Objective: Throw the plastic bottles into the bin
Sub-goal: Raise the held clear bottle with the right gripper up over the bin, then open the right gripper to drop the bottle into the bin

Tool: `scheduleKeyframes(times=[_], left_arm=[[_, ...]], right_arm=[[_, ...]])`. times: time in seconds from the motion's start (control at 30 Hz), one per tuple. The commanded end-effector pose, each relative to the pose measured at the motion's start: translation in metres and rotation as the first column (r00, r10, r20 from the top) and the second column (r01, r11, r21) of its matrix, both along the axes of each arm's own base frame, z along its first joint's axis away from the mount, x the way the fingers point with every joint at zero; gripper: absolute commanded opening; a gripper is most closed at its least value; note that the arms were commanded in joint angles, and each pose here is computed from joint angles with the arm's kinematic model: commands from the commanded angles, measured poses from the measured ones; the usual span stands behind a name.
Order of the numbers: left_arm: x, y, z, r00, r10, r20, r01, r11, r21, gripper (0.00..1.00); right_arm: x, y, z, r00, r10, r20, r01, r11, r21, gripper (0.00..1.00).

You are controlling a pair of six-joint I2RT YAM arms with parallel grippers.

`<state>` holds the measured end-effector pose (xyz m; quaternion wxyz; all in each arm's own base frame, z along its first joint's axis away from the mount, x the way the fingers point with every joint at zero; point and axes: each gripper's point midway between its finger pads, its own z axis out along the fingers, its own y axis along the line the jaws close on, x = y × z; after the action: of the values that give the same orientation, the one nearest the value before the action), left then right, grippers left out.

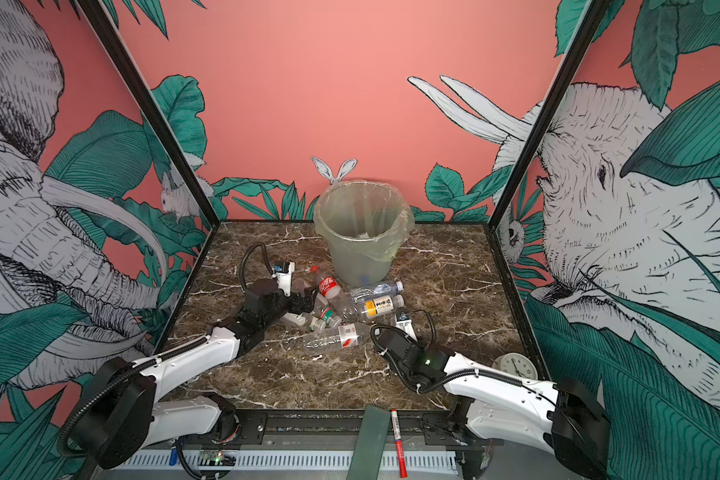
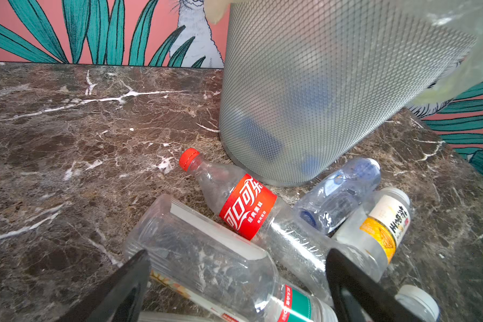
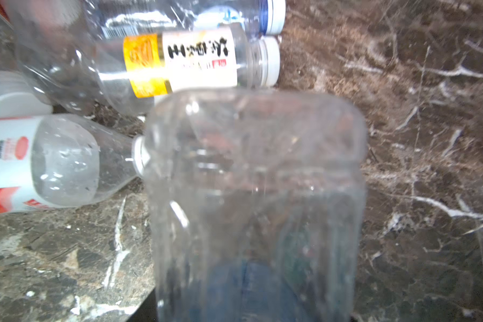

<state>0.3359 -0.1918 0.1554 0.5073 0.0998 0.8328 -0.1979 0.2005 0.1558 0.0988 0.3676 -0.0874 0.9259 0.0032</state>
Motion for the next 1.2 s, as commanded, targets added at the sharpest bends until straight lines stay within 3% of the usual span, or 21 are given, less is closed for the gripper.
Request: scheduleKeyframes(times=[0.0,0.23,0.37,0.5,0.57,0.6,0.73,0.9,1.17], left_arm=[[0.003,-0.002,0.01,1.0,0.005,0.009,-0.004,1.0,-0.017,0.99],[0.004,-0.001,0.009,1.0,0.01,0.004,-0.01,1.0,-0.013,0.99],[0.004,-0.002,0.01,1.0,0.006,-0.004,-0.006,1.0,-0.018,0.99],[0.004,-0.004,0.007,1.0,0.004,-0.014,-0.004,1.0,-0.02,0.99],[0.005,-0.003,0.008,1.0,0.009,-0.01,-0.009,1.0,-0.014,0.99],[0.005,-0.002,0.009,1.0,0.01,-0.007,-0.01,1.0,-0.012,0.99],[0.003,0.003,0.014,1.0,0.025,0.008,-0.025,1.0,0.002,0.99],[0.002,0.001,0.017,1.0,0.013,0.01,-0.013,1.0,-0.014,0.99],[0.001,-0.003,0.017,1.0,-0.006,0.009,0.006,1.0,-0.024,0.99]], right_arm=[[0.014,0.003,0.048,0.989,-0.008,0.148,0.01,1.0,-0.011,0.48],[0.053,0.051,0.178,0.949,0.055,0.31,-0.069,0.997,0.035,0.47],[0.121,0.085,0.264,0.926,0.057,0.372,-0.108,0.987,0.117,0.5],[0.212,0.107,0.308,0.926,0.045,0.374,-0.099,0.987,0.126,0.86],[0.243,0.107,0.326,0.923,0.019,0.385,-0.088,0.983,0.163,0.99],[0.253,0.1,0.332,0.927,-0.005,0.375,-0.07,0.98,0.185,0.99],[0.245,0.072,0.361,0.912,-0.068,0.405,0.004,0.988,0.157,0.99],[0.218,0.054,0.39,0.856,-0.061,0.513,-0.043,0.981,0.188,0.99],[0.183,0.018,0.37,0.856,-0.079,0.511,-0.006,0.987,0.162,0.99]])
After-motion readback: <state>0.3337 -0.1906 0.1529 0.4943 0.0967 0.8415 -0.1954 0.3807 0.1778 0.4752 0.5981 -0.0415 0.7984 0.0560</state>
